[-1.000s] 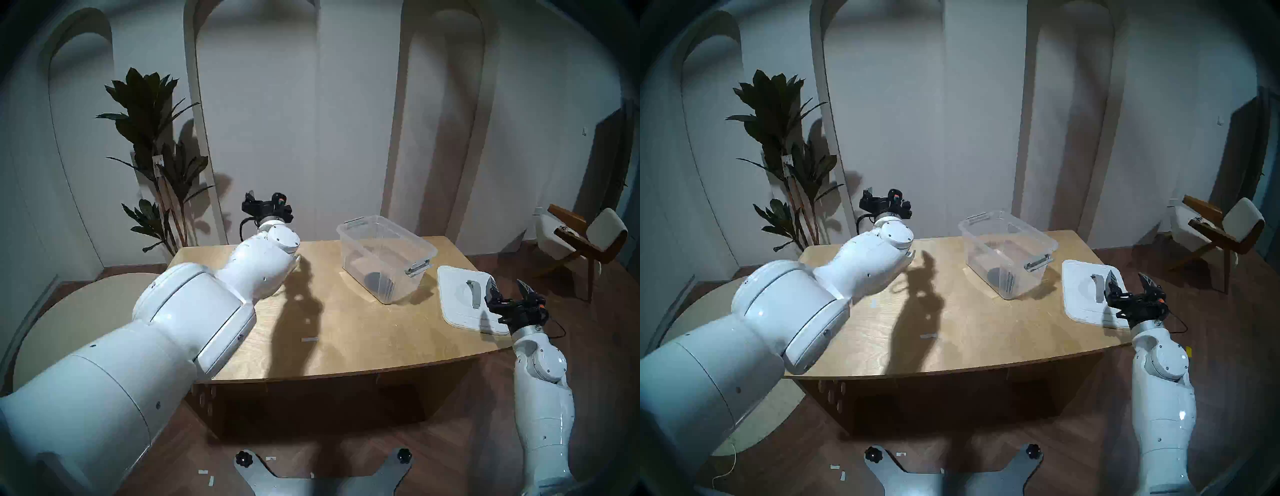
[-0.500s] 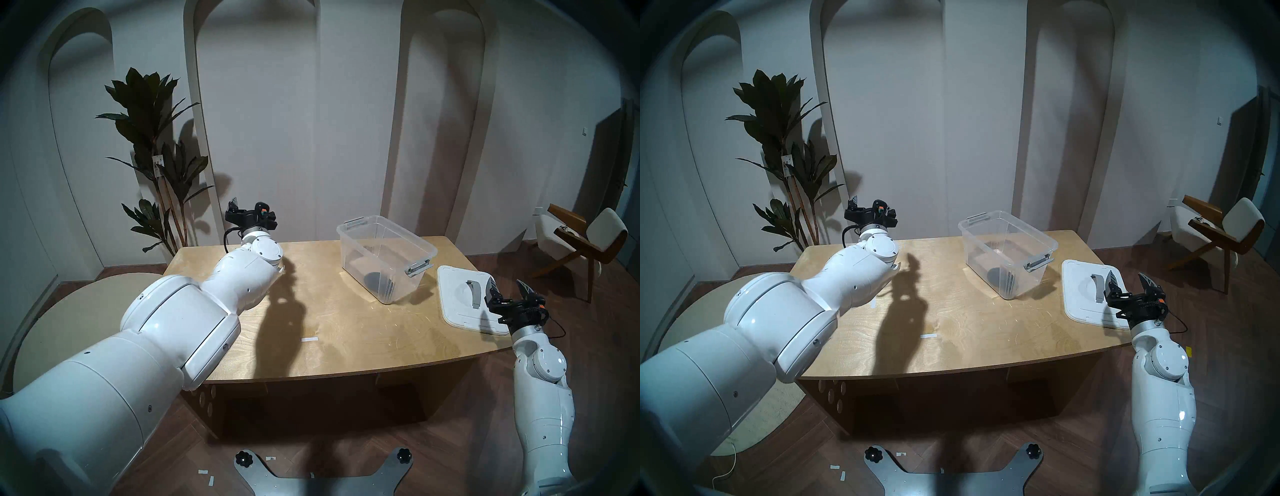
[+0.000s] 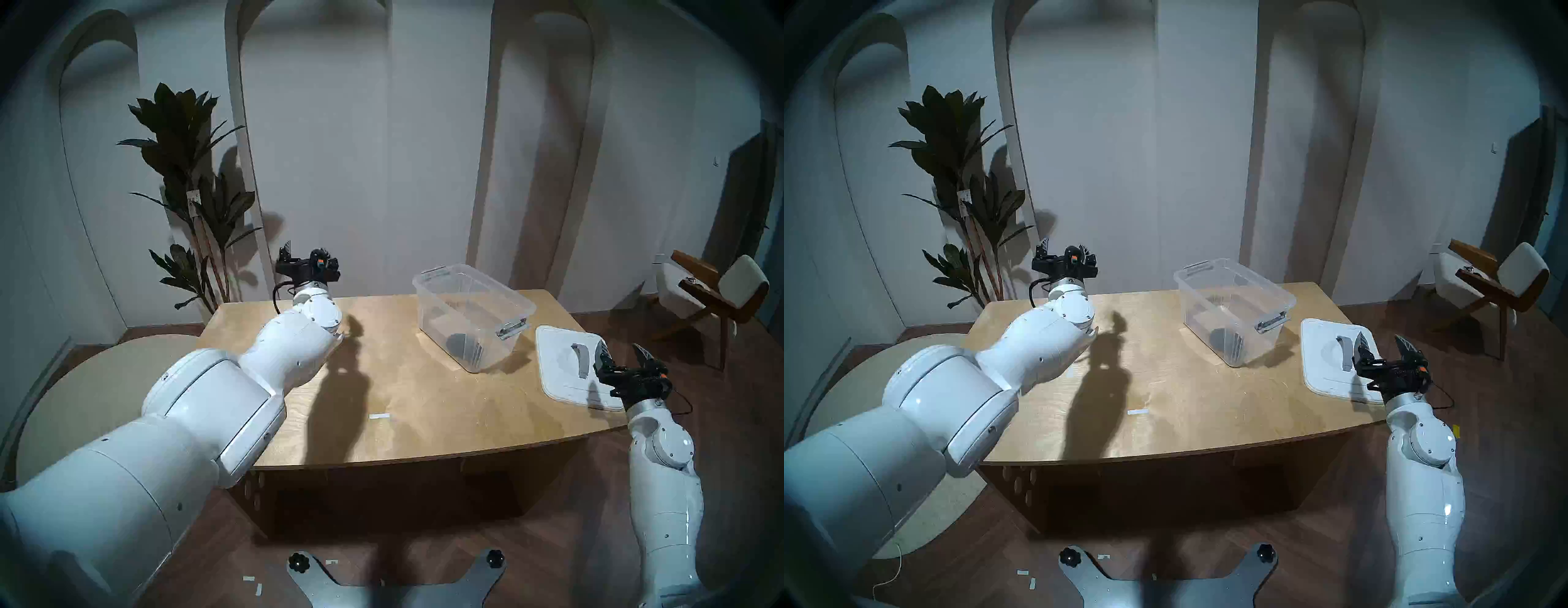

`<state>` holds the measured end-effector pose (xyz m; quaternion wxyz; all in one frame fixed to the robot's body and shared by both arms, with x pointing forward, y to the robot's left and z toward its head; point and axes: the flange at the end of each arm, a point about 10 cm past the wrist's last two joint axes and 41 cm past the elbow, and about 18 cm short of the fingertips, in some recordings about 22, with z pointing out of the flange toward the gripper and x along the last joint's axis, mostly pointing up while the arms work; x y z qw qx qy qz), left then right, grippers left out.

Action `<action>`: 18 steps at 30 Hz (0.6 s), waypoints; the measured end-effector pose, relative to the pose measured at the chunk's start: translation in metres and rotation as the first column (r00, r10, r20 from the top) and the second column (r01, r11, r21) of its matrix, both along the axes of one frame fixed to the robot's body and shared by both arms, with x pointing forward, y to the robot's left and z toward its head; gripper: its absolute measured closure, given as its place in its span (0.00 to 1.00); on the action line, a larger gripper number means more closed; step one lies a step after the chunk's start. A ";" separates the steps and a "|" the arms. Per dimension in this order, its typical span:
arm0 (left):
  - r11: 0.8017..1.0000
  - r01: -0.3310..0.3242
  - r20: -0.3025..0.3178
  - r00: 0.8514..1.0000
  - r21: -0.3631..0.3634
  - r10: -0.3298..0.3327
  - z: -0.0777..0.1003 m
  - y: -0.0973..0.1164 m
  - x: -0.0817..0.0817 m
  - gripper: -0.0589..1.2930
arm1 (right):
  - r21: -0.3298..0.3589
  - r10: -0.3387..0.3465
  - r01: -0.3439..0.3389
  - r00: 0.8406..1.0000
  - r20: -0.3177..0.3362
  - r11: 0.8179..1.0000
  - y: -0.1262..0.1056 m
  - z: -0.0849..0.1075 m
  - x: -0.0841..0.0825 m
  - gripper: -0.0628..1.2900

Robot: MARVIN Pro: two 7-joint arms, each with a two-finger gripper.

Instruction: Open a storage container and put mouse inside

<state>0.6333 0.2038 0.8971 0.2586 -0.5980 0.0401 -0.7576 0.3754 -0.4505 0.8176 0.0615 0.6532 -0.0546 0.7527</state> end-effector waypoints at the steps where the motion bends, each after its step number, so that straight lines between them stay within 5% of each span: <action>1: 1.000 0.006 0.001 1.000 0.000 -0.006 -0.002 0.001 -0.001 0.05 | 0.000 0.000 0.000 1.000 0.000 1.000 0.000 0.000 0.000 0.03; 18: 0.996 0.090 0.040 0.995 0.008 -0.090 -0.009 0.015 -0.008 0.05 | 0.000 0.001 -0.001 1.000 0.001 1.000 0.000 0.000 0.000 0.03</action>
